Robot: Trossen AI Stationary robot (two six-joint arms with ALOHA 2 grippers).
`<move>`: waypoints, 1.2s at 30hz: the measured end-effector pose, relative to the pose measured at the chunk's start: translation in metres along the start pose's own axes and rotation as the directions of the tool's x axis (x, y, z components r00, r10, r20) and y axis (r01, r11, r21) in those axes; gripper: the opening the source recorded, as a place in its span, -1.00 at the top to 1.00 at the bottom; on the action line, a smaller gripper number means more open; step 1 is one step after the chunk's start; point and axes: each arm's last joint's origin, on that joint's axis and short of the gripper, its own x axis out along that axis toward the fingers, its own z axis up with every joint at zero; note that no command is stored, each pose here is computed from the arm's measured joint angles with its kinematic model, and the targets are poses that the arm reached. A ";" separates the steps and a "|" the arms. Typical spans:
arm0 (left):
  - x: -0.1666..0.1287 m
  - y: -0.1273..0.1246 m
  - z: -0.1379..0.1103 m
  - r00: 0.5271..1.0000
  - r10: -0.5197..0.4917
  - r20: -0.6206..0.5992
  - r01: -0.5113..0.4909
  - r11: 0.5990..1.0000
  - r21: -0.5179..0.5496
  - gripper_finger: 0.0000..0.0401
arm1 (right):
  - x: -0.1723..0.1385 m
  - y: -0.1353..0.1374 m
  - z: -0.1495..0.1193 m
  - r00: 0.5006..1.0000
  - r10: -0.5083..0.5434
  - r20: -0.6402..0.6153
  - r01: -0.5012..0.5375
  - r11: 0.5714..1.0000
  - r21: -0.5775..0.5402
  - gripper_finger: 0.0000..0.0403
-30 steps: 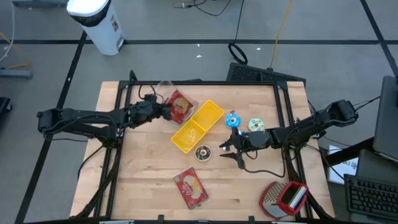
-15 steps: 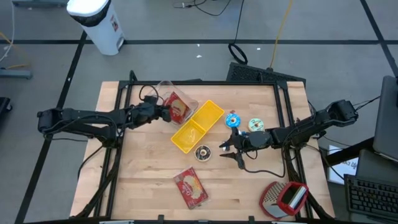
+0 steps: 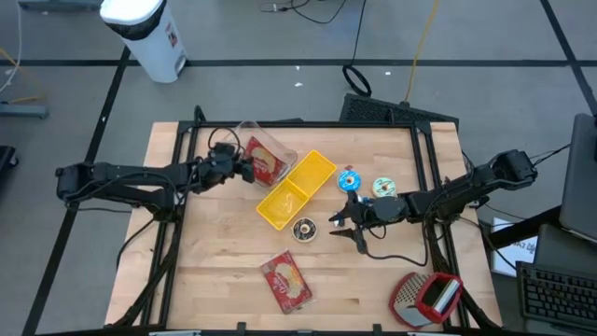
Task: Pick & Place Food Item
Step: Put the right red popcorn bag into the transparent bin, then put the red popcorn bag into the transparent bin
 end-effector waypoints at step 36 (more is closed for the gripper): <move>-0.055 -0.030 0.009 0.705 -0.689 -0.166 0.701 0.712 0.019 -0.35 | 0.000 0.000 0.000 1.000 0.000 0.001 0.000 1.000 -0.008 0.17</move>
